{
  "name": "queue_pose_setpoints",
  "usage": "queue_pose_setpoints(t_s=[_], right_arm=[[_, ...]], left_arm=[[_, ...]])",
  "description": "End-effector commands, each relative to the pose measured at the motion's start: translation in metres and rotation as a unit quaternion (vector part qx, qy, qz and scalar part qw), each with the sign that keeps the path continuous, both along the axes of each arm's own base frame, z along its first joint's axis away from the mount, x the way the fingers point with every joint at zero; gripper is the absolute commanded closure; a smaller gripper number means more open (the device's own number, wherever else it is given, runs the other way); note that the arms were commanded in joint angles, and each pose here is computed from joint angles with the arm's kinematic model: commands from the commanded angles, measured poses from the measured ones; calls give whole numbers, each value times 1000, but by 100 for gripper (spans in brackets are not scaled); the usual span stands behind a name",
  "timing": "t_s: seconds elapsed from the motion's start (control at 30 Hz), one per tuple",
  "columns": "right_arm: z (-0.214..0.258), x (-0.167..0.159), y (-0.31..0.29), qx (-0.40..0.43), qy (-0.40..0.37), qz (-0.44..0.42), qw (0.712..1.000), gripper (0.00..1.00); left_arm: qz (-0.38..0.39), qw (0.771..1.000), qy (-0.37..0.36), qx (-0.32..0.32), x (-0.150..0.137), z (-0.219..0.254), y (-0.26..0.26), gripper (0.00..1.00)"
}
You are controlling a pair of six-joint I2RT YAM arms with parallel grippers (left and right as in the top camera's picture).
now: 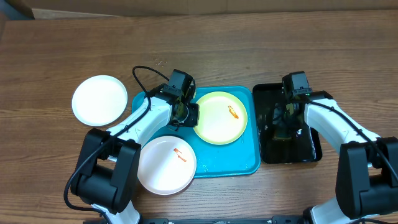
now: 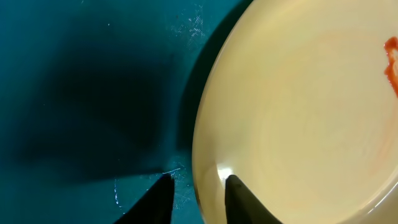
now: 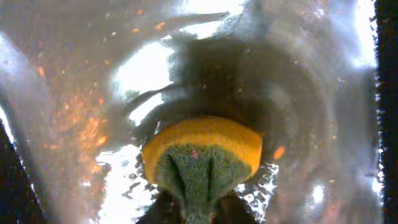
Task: Clean dirty plates on tray and stack at the side
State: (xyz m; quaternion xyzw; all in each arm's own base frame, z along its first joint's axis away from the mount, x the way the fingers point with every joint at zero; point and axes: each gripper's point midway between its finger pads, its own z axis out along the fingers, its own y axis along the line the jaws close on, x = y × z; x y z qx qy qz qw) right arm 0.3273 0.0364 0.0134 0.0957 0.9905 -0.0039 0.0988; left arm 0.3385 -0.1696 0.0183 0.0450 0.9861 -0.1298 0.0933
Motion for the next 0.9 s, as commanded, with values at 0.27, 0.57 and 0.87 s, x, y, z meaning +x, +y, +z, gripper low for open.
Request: queue_pose_setpoints(t_s=[0.27,0.57,0.87], right_arm=[[7,15,-6,-15,-33,-6,999,36],[2,20,-6,-12,-51,-7,999,80],[31,13,-3,-7,-2,-3,1000,16]], left_arm=[[6,1000,-15,11,9,1,2,69],[6,1000,-15,11,9,1,2,70],[6,1000,-16,12,10,1,3,67]])
